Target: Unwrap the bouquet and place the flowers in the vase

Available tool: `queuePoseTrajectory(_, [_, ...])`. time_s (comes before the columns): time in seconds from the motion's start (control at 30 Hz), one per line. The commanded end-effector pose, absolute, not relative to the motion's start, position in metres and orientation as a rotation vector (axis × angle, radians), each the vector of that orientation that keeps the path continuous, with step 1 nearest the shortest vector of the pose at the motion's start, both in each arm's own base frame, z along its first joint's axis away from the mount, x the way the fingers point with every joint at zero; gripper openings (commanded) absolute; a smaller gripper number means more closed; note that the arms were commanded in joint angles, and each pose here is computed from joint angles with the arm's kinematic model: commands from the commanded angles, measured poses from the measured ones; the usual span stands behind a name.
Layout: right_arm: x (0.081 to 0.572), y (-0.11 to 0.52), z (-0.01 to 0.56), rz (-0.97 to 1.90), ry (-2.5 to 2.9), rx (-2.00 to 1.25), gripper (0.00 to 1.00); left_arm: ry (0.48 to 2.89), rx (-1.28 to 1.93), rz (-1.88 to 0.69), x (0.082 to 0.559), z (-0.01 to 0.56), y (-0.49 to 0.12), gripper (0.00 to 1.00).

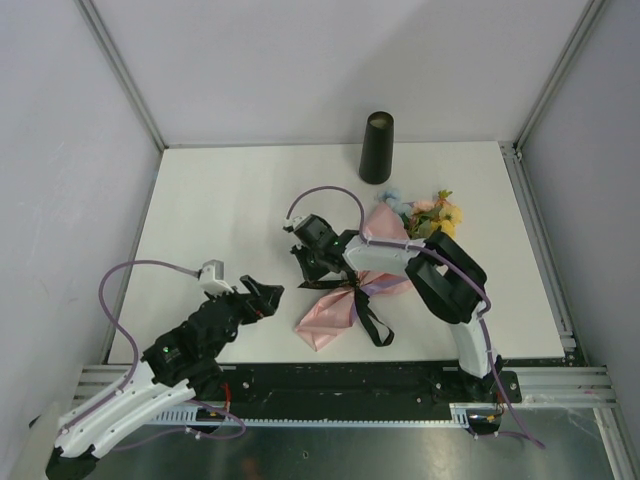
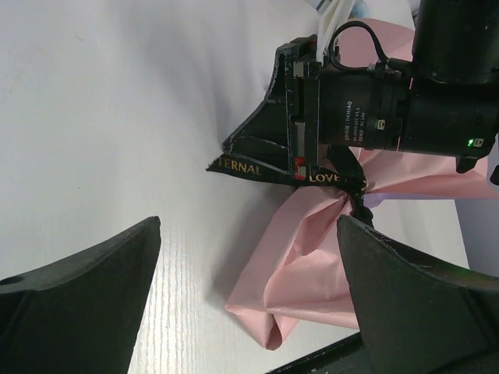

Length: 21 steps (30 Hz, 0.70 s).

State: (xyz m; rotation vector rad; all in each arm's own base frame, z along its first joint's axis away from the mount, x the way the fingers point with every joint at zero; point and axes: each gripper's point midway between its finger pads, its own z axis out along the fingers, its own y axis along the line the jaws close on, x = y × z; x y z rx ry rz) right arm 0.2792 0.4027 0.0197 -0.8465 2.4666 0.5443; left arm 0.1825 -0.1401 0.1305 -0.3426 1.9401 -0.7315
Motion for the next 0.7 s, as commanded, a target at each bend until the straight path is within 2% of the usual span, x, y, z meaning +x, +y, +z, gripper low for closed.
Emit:
queuePoseTrajectory(0.0, [0.262,0.391,0.006,0.508,2.508,-0.846,0.02,1.91,-0.377,-0.801,0.182,0.154,-0.146,0.99])
queuePoseTrajectory(0.03, [0.264,0.392,0.014,0.525,2.487,-0.839,0.01,1.91,-0.377,-0.805,0.182,0.155,-0.146,0.99])
queuePoseTrajectory(0.1, [0.264,0.394,0.027,0.571,2.451,-0.85,0.05,1.907,-0.377,-0.802,0.182,0.157,-0.145,0.98])
queuePoseTrajectory(0.27, [0.25,0.394,0.052,0.673,2.405,-0.96,0.38,1.901,-0.371,-0.802,0.182,0.162,-0.145,0.98])
queuePoseTrajectory(0.37, [0.245,0.388,0.051,0.669,2.396,-1.035,0.52,1.895,-0.372,-0.804,0.182,0.164,-0.144,0.99])
queuePoseTrajectory(0.5, [0.24,0.384,0.046,0.653,2.398,-1.091,0.6,1.889,-0.371,-0.799,0.182,0.163,-0.143,0.99])
queuePoseTrajectory(0.67, [0.24,0.381,0.035,0.579,2.396,-1.125,0.63,1.888,-0.373,-0.792,0.182,0.159,-0.141,0.99])
